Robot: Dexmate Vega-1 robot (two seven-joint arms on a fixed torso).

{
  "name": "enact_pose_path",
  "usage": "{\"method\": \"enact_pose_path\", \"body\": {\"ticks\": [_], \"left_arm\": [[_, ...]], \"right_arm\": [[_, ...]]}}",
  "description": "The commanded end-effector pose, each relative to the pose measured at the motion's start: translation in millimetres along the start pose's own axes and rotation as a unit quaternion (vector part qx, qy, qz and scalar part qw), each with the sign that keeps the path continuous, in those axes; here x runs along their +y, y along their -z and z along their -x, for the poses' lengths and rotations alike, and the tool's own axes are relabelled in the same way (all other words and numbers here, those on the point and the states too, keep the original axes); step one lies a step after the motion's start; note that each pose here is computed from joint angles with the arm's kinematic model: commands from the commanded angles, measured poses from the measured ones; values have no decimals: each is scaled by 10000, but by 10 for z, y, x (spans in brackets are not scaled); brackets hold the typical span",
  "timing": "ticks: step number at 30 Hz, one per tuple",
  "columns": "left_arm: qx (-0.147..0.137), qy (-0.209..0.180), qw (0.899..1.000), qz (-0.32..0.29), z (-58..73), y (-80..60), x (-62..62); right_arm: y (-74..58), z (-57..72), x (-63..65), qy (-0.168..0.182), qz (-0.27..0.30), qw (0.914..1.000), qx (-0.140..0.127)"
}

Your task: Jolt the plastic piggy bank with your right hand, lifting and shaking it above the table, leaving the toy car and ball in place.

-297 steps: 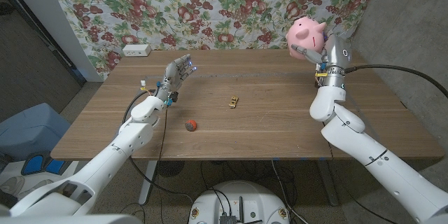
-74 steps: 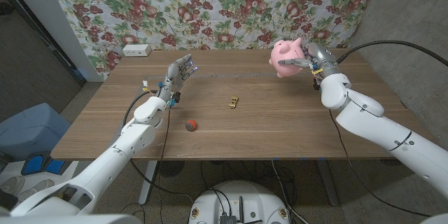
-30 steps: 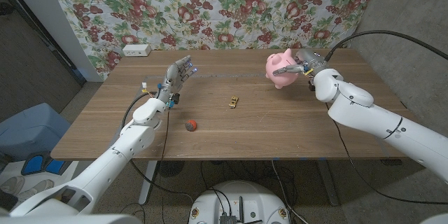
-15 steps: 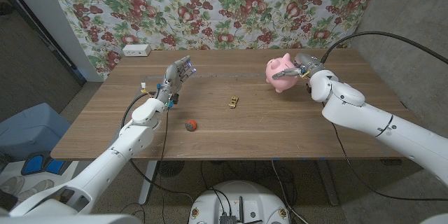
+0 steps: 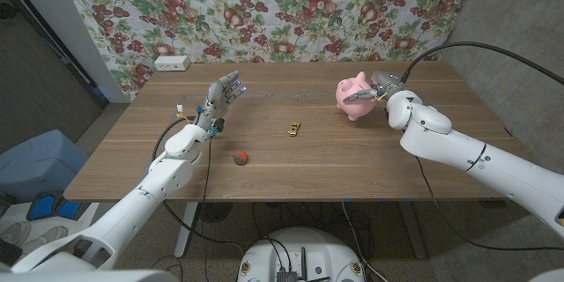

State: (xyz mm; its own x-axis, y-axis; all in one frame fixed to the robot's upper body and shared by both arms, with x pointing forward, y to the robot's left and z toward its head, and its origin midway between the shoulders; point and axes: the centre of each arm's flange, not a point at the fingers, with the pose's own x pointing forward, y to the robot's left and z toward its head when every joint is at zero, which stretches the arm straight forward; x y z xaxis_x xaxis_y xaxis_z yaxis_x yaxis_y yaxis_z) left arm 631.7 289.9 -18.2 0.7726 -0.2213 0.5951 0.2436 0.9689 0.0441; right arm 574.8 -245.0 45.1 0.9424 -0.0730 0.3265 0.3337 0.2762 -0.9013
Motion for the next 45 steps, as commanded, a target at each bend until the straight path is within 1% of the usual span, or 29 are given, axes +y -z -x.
{"method": "enact_pose_path", "body": {"ticks": [1, 10, 24, 27, 36, 45], "left_arm": [[8, -18, 10000, -2, 31, -3, -29], [-10, -48, 10000, -11, 53, -5, -48], [22, -32, 10000, -30, 13, -10, -86], [38, -33, 10000, -26, 8, -8, -94], [34, -44, 10000, -42, -6, -17, -120], [30, -27, 10000, -54, -37, -23, -148]], "right_arm": [[71, -45, 108, -46, 29, 9999, 143], [122, -87, 182, -74, 133, 9995, 264], [197, -183, 259, -231, 266, 9982, 476], [206, -195, 267, -269, 277, 9981, 483], [221, -228, 259, -384, 342, 9975, 487], [236, -229, 222, -392, 497, 9965, 545]]}}
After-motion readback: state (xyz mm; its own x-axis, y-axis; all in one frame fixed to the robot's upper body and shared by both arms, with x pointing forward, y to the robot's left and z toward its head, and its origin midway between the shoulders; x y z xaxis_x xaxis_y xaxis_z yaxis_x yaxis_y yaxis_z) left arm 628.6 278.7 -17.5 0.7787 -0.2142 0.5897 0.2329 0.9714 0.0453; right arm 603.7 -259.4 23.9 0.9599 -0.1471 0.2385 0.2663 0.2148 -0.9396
